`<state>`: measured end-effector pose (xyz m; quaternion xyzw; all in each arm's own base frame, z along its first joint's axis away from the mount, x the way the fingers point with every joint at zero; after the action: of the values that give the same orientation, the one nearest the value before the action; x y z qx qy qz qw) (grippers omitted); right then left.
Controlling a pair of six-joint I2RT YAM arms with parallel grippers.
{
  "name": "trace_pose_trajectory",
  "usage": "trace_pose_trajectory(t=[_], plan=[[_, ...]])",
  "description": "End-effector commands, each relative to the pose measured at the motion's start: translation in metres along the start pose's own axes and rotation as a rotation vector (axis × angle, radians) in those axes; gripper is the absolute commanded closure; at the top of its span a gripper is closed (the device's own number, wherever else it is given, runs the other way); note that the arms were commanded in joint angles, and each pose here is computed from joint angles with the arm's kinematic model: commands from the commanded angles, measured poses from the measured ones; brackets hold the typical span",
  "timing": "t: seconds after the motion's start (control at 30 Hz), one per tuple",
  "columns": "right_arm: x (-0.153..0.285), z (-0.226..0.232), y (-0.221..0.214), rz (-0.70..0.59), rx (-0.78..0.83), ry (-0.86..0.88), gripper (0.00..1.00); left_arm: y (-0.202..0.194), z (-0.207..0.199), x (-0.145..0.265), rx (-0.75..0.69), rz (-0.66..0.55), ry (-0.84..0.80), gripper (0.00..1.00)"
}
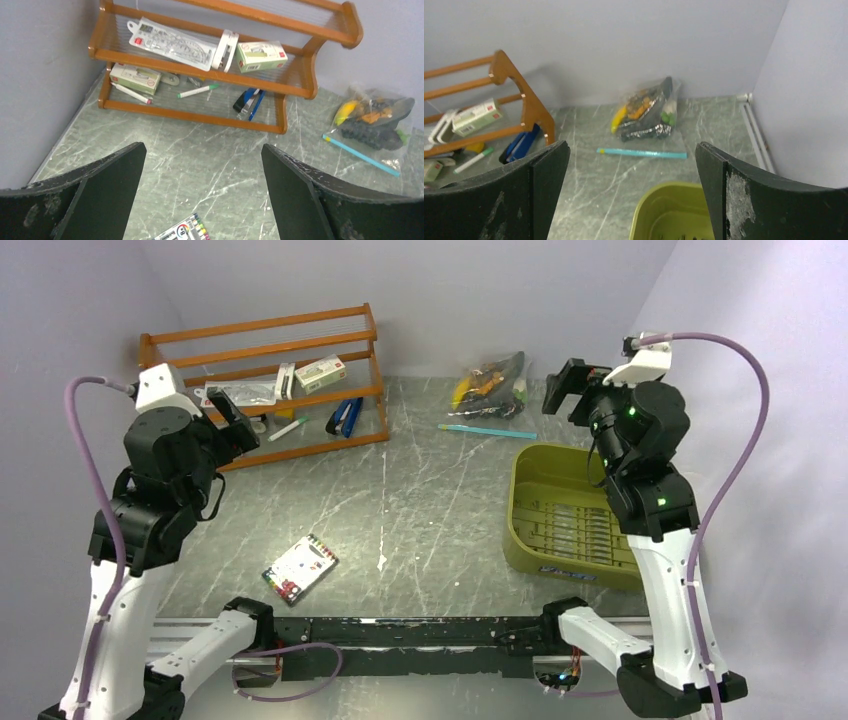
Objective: Open the zip-top bag and remove the fake food
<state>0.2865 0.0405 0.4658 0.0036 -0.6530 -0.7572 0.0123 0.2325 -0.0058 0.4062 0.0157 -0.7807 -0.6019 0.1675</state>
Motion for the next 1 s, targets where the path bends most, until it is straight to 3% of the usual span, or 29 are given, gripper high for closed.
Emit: trace_pose_trajectory(t=[0.0,0.23,0.47,0.8,0.97], plan=[[-0.001,-0.005,-0.028,0.056,-0.041,-0.017,0.00,-0.013,-0.006,-0.007,0.006,0.026,-0.052,0.01],[-0.004,-0.017,-0.105,0.218,-0.076,-0.057,0.00,-0.051,-0.016,-0.014,0.033,0.104,-0.175,0.01],[-0.007,-0.024,-0.195,0.474,-0.105,-0.082,0.00,-0.104,-0.044,-0.009,0.068,0.234,-0.453,0.01],[0.014,0.007,-0.286,0.793,-0.220,0.122,0.00,-0.170,-0.067,0.030,0.113,0.419,-0.815,0.01],[0.029,0.029,-0.318,0.932,-0.245,0.216,0.02,-0.188,-0.068,0.043,0.112,0.472,-0.904,0.01]])
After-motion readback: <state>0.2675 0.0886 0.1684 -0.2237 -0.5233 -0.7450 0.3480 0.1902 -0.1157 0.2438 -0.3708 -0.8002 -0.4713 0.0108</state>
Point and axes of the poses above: each gripper's point midway between its finger pads, its own x axis back along the fingers, its own z axis along the line the jaws close on, y = z × x, the point moved 2 cm from there along x, back along the fingers, and after that the axes turned 2 degrees about -x, right-handed, at the moved point
